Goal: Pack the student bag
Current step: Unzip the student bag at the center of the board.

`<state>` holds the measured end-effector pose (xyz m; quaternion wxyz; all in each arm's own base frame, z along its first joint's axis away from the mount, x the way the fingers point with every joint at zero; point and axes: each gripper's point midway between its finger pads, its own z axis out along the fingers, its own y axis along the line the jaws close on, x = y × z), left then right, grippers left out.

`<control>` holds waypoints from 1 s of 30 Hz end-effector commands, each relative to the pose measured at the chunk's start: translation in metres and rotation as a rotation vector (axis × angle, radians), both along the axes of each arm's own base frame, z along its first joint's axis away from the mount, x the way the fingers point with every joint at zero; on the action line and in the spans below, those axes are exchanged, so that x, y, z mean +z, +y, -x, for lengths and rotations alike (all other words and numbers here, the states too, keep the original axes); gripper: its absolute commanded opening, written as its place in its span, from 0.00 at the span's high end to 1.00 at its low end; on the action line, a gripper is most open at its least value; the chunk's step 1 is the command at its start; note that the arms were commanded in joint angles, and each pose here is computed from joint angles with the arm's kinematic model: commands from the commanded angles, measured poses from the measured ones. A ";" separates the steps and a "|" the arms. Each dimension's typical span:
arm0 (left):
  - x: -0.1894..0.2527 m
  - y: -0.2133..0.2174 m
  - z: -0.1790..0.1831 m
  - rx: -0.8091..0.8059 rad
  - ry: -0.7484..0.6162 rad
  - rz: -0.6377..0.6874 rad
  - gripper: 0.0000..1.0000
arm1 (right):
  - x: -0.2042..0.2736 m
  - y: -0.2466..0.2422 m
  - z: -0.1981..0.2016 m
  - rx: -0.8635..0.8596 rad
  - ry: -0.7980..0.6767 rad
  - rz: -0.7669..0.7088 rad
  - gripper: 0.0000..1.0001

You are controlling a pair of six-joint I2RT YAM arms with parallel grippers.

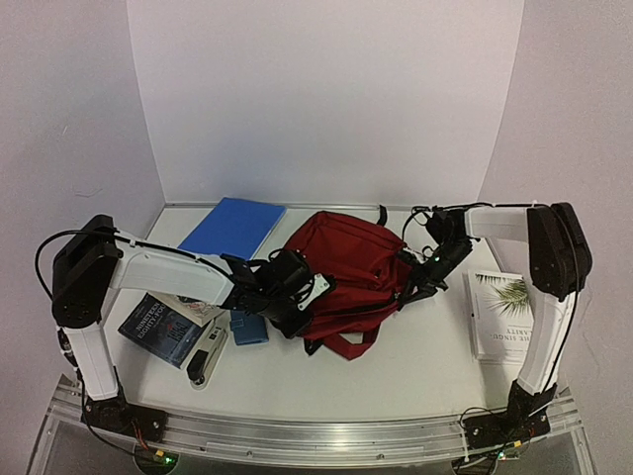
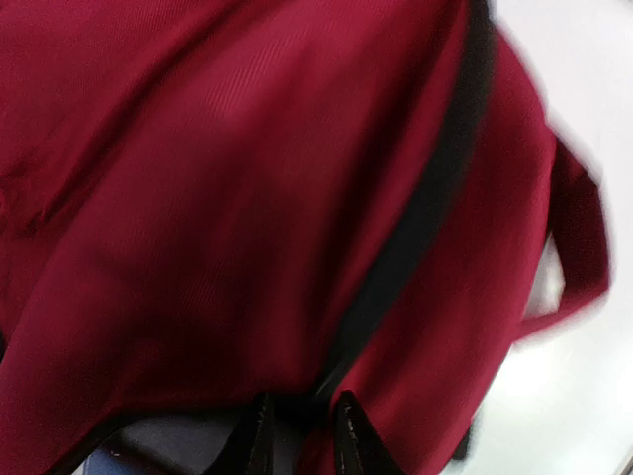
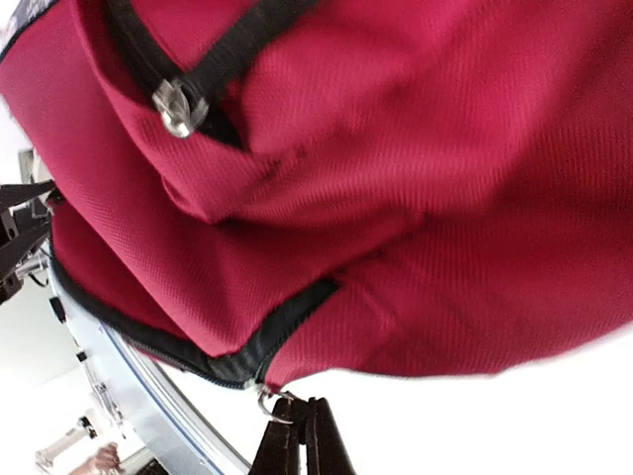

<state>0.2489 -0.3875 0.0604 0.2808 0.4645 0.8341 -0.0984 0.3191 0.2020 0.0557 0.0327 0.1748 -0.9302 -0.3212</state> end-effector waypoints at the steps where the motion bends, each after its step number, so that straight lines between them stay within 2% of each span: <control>1: 0.032 -0.002 -0.001 -0.025 -0.054 0.012 0.58 | 0.003 0.018 0.029 0.062 0.100 -0.032 1.00; 8: 0.091 -0.060 0.008 -0.158 -0.136 0.138 0.39 | 0.030 0.047 0.038 0.129 0.053 -0.125 1.00; 11: 0.101 -0.076 0.018 -0.203 -0.118 0.190 0.34 | 0.044 0.051 0.035 0.143 0.015 -0.156 1.00; 16: 0.091 -0.102 0.027 -0.267 -0.056 0.227 0.34 | 0.052 0.055 0.031 0.149 -0.007 -0.180 1.00; 24: 0.069 -0.133 0.017 -0.262 -0.031 0.229 0.37 | 0.054 0.056 0.032 0.146 0.002 -0.191 1.00; 28: 0.055 -0.137 0.010 -0.239 -0.053 0.187 0.37 | 0.057 0.058 0.031 0.140 0.008 -0.205 1.00; 30: 0.045 -0.132 0.002 -0.203 -0.075 0.135 0.43 | 0.060 0.059 0.031 0.140 0.007 -0.211 1.00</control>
